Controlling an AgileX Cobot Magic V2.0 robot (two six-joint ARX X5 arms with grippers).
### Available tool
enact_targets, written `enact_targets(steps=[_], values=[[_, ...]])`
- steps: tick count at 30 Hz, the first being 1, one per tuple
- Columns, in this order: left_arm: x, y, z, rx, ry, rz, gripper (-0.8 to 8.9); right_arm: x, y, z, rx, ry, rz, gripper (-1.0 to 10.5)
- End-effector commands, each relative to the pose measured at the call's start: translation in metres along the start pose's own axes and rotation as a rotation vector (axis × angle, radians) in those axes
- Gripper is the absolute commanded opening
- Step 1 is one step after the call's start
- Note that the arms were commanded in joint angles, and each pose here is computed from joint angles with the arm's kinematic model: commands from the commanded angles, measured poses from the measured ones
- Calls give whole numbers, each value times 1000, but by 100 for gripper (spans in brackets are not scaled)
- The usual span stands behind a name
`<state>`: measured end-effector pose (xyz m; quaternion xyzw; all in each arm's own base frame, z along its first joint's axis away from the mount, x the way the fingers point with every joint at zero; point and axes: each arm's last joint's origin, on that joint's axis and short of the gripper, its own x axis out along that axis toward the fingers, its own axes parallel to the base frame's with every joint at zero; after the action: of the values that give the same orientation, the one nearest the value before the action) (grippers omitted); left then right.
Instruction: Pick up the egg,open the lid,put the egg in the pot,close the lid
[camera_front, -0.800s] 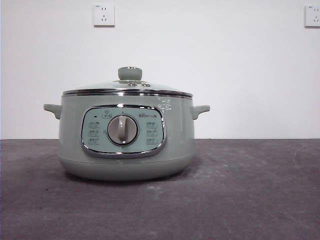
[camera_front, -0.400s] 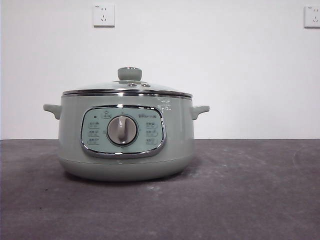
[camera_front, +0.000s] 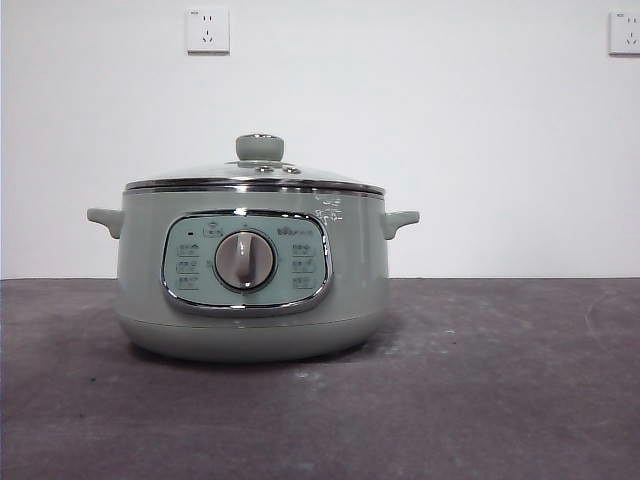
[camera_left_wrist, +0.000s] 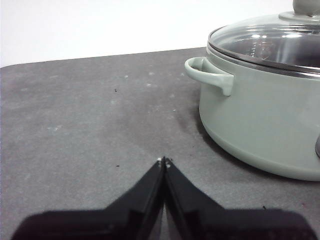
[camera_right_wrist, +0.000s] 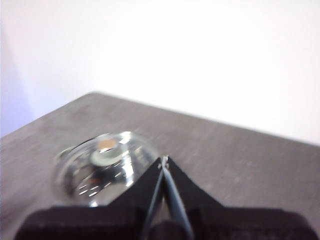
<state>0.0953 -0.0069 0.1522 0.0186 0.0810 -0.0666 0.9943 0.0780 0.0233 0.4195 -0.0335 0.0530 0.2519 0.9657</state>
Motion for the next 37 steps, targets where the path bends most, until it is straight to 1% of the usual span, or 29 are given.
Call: enact_targets(steps=[1,8,10,15,18,21,27,33,36,37], values=[[1,0,-4,-6,8,5,-3,12,-3,-42,-25,-58,-33,0],[1,0,-4,-6,8,5,-3,28,-3,-130,-34,-139,-56,0],[1,0,-4,-6,8,5,-3,31,-4,-152,-15,-139,-96,0],[1,0,-4,-6,8,5,-3,38,-5,-204,68,-131,-187,0],[1,0,-4,-6,8,5,-3,40,-4,-224,80,-116,-195,0],[1,0,-4,-6,8,5,-3,42,-4,-240,93,-97,-194,0],[1,0,-4,-6,8,5,-3,45,-3,-258,119,-46,-193,0],[1,0,-4,-6,8,5,-3,44,-2,-268,142,43,-192,0],[1,0,-4,-6,8,5,-3,44,-2,-267,157,38,-189,0],[1,0,-4,-6,8,5,-3,44,-2,-267,181,35,-189,0]])
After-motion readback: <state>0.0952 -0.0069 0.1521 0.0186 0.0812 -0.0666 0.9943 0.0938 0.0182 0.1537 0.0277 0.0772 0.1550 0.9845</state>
